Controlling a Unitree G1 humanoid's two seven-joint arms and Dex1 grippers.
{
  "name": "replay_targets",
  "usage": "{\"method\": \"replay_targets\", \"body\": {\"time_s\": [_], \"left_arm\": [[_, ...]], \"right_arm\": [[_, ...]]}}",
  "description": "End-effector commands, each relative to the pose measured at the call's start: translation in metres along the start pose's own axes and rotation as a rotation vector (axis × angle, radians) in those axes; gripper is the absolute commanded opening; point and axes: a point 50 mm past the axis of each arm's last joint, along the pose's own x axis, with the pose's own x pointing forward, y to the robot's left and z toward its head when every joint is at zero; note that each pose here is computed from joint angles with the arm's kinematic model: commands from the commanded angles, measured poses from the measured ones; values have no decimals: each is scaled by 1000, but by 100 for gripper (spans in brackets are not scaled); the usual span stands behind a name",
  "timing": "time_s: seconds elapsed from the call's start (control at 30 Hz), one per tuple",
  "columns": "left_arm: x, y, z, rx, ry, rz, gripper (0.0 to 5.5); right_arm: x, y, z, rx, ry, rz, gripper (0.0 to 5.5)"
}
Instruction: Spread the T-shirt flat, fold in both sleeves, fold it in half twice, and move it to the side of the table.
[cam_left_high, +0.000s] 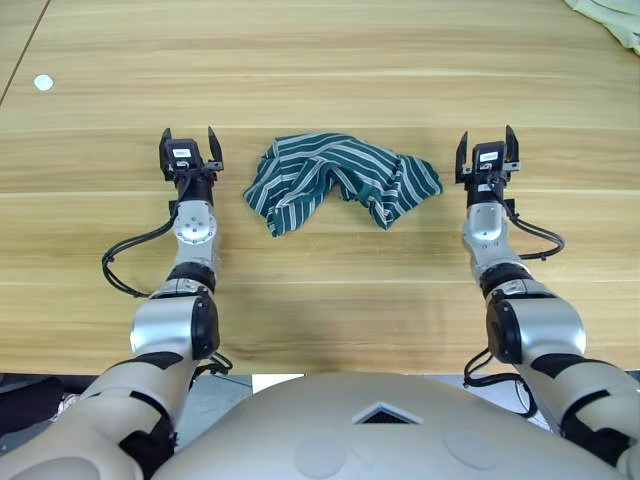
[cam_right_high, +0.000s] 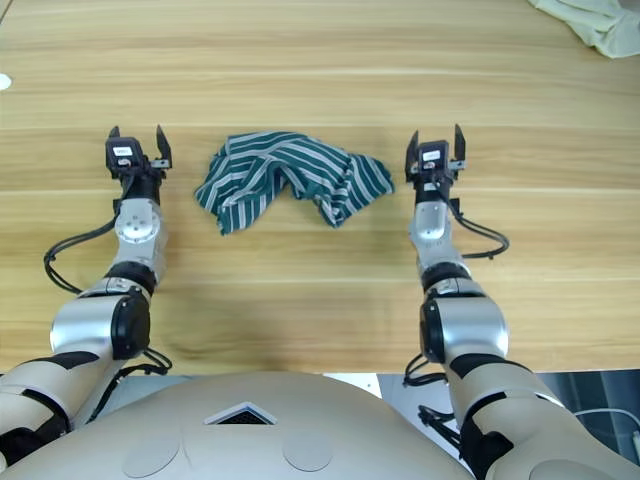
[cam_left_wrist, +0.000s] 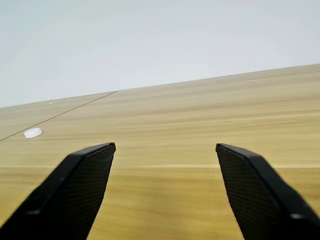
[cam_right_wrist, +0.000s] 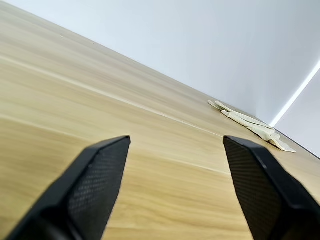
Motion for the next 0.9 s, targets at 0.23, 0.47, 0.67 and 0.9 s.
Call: {"method": "replay_targets", "body": {"time_s": [0.23,0.47,0.67,0.9], "left_arm": [[6,-1,5,-108,2,-17,372],[7,-1,7,-72,-13,-11,342],[7,-2,7,-62,-18,-10,342],[9,2,8,-59,-10,35,342]], "right_arm": [[5,-2,6,14,-22,-27,309],[5,-3,6,16,-24,-28,302],[5,-1,7,42,-29,-27,302],[5,4,9,101,-27,-9,302]]}}
